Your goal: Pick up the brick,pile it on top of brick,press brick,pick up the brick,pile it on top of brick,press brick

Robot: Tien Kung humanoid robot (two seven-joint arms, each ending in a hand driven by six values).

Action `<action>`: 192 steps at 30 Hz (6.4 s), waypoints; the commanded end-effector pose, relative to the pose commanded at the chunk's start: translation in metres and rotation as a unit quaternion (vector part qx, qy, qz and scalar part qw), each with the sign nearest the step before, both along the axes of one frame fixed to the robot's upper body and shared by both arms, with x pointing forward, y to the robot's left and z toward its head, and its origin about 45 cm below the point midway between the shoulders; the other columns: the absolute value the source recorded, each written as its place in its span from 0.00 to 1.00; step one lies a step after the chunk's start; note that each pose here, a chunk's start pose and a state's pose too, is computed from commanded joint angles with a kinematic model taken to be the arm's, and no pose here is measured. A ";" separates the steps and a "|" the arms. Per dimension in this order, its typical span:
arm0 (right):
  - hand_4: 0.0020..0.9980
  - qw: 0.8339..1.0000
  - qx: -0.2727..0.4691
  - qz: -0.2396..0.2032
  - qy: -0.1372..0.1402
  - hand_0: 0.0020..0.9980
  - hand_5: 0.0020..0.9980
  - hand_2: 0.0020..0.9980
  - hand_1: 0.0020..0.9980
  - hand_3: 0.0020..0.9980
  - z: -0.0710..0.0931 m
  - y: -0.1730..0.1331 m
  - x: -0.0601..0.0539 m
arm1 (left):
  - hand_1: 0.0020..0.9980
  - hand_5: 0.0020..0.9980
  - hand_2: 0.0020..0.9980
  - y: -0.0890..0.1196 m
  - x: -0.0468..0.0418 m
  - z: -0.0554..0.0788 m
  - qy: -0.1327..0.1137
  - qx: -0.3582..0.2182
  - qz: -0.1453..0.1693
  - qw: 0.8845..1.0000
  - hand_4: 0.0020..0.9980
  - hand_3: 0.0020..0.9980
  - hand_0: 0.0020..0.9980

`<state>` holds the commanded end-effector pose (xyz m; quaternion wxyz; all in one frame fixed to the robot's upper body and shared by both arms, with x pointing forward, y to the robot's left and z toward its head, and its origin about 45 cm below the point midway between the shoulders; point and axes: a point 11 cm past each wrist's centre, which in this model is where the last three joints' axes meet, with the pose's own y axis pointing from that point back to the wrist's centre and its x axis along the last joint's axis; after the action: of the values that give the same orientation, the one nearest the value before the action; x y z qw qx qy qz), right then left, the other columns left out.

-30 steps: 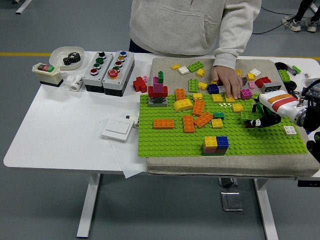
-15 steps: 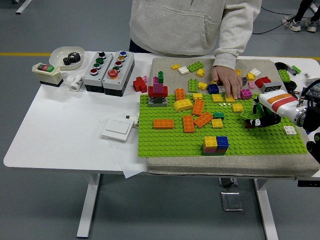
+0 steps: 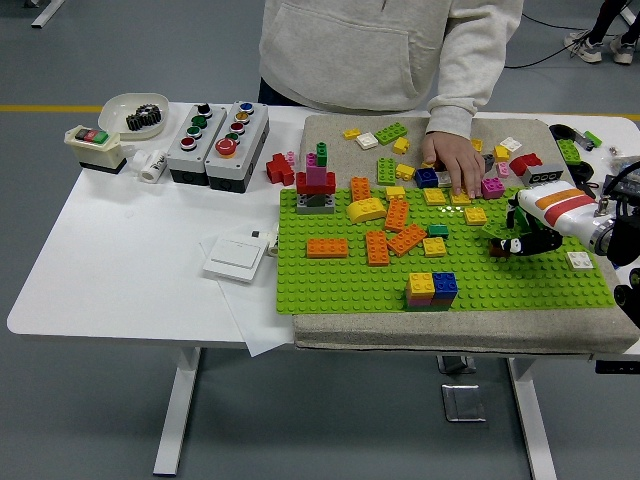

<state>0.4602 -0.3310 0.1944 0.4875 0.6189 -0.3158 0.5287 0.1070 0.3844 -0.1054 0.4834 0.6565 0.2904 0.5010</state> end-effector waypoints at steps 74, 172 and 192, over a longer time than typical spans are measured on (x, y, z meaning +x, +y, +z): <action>0.72 0.917 -0.080 0.369 -0.129 0.13 0.54 0.19 0.10 0.40 0.050 0.109 -0.070 | 0.73 0.66 0.74 0.001 -0.0014 0.000 0.001 -0.001 0.002 1.000 0.69 0.60 0.69; 0.85 0.921 -0.094 0.367 -0.092 0.16 0.56 0.23 0.12 0.50 0.036 0.107 -0.066 | 0.74 0.66 0.74 0.002 -0.0021 0.000 0.004 0.001 -0.002 1.000 0.69 0.60 0.69; 0.94 0.925 -0.087 0.358 -0.094 0.18 0.55 0.24 0.13 0.54 0.039 0.108 -0.064 | 0.73 0.66 0.74 0.002 -0.0006 0.000 0.003 0.001 -0.003 1.000 0.69 0.60 0.69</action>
<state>0.3965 -0.2226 0.2330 0.2853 0.5937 -0.0704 0.7491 0.1064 0.3860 -0.1051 0.4835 0.6591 0.2893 0.4981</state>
